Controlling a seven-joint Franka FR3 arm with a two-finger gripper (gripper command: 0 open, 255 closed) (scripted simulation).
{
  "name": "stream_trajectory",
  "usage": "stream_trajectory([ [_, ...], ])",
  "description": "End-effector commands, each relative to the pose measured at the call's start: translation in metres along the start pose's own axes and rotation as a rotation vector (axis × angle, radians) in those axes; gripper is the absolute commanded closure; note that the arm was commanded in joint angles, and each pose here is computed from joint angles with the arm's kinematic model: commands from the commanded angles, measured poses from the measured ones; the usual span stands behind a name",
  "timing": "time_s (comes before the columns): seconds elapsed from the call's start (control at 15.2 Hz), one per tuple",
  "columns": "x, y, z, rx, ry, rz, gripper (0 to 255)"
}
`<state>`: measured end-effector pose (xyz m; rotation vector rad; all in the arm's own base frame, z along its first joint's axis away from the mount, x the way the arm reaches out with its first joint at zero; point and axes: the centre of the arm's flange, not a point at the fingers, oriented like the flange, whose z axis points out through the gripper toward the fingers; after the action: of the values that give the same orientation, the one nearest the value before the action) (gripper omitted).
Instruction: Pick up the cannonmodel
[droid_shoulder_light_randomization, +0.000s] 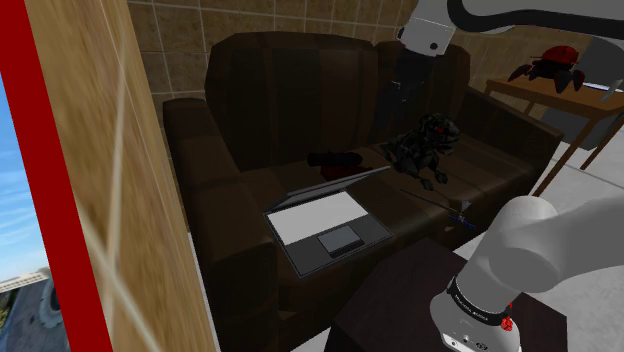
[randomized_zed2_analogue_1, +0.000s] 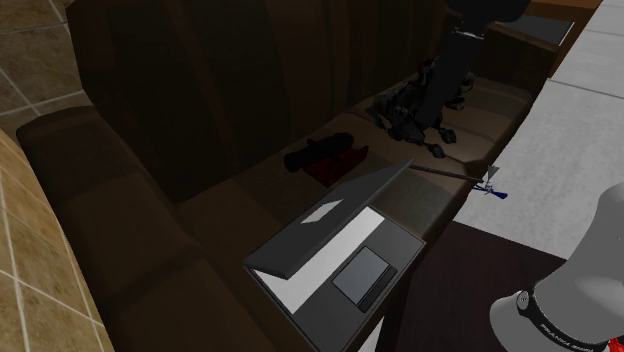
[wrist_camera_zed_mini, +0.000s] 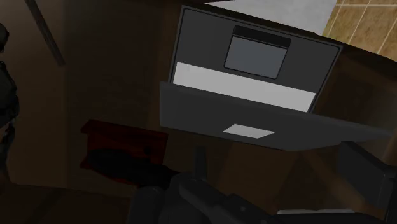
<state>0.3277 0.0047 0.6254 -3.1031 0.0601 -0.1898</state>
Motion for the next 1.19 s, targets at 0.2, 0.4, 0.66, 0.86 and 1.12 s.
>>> stream_trajectory([
  [0.2,0.018,0.030,0.024,0.016,-0.018,-0.132,0],
  [0.4,0.040,0.057,0.049,0.032,-0.036,-0.264,0],
  [0.66,0.073,0.087,0.084,0.053,-0.060,-0.439,0],
  [0.86,0.100,0.105,0.110,0.069,-0.079,-0.571,0],
  [1.12,0.139,0.123,0.147,0.090,-0.103,-0.747,0],
])
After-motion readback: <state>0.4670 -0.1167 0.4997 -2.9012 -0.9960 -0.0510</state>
